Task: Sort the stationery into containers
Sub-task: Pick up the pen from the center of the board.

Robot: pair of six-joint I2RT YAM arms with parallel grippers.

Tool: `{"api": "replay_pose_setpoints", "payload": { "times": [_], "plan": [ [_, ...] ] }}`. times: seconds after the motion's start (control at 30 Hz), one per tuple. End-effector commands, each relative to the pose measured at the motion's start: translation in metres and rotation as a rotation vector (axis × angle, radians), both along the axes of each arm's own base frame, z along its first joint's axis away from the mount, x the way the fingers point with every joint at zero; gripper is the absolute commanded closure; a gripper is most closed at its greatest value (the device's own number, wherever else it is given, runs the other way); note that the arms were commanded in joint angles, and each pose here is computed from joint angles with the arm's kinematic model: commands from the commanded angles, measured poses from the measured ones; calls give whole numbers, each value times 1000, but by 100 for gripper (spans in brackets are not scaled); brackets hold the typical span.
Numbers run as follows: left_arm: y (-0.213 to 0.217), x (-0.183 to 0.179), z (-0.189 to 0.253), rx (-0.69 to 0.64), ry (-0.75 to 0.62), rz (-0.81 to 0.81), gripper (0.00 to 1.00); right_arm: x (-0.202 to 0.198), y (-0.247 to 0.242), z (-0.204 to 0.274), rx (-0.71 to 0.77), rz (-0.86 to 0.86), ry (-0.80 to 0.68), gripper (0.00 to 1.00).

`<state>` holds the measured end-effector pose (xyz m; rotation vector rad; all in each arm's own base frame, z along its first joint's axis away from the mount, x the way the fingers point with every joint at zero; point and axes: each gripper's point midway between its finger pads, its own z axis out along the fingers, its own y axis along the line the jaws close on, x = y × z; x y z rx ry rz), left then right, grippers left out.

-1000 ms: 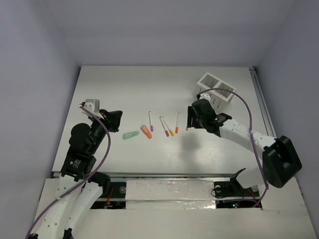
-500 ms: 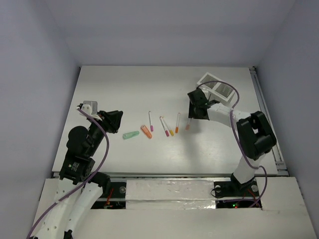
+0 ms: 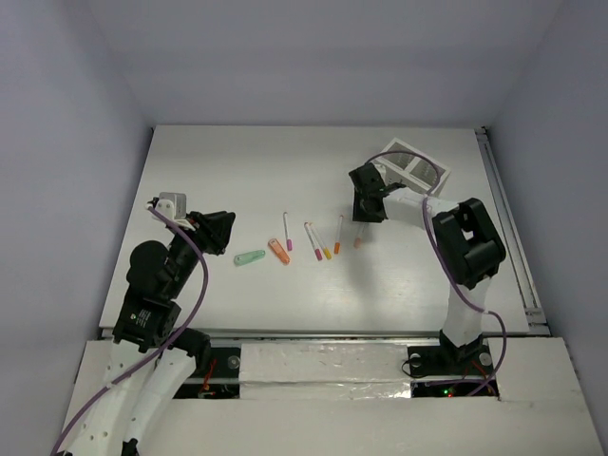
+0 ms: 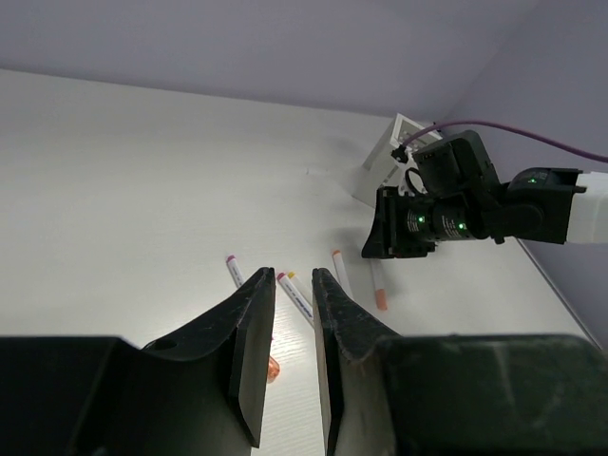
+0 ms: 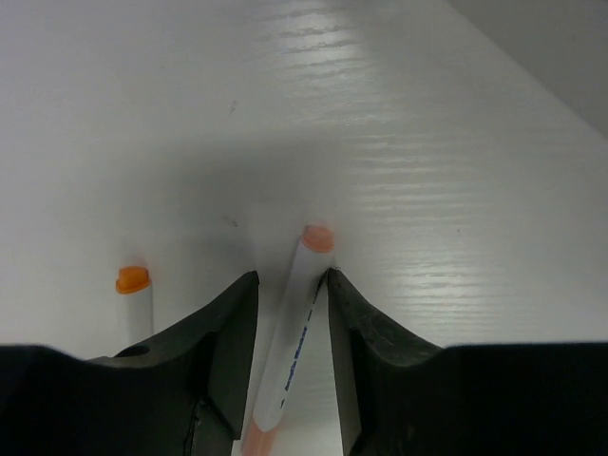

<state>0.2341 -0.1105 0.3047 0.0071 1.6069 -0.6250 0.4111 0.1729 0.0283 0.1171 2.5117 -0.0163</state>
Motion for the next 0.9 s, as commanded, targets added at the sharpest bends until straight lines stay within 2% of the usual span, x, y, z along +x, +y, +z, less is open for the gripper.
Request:
{"api": "replay_pose_setpoints", "payload": {
  "times": [0.0,0.2,0.37,0.43,0.47,0.53,0.73,0.77,0.87],
  "plan": [
    [-3,-4,25,-22,-79,-20,80,2,-3,4,15,-44,-4,60],
    [-4,-6,26,-23,-87,-32,80,-3,-8,-2,-3,-64,14,62],
    [-2,-9,30,-28,-101,-28,80,-5,-8,-7,-14,-58,38,87],
    [-1,-10,32,-30,-109,-23,80,-6,-8,-7,-9,-55,37,90],
    [-1,-10,31,-29,-109,-22,80,-5,-8,-4,-8,-55,30,97],
    [-1,-11,32,-30,-112,-25,80,-3,-8,2,-4,-59,7,100],
    [-2,-10,33,-31,-112,-26,80,15,11,83,194,-36,-256,100],
    [-1,-10,31,-30,-107,-25,80,21,13,116,244,-37,-354,100],
    [-1,-8,30,-27,-102,-20,80,32,13,168,286,-37,-506,100]
  ]
}}
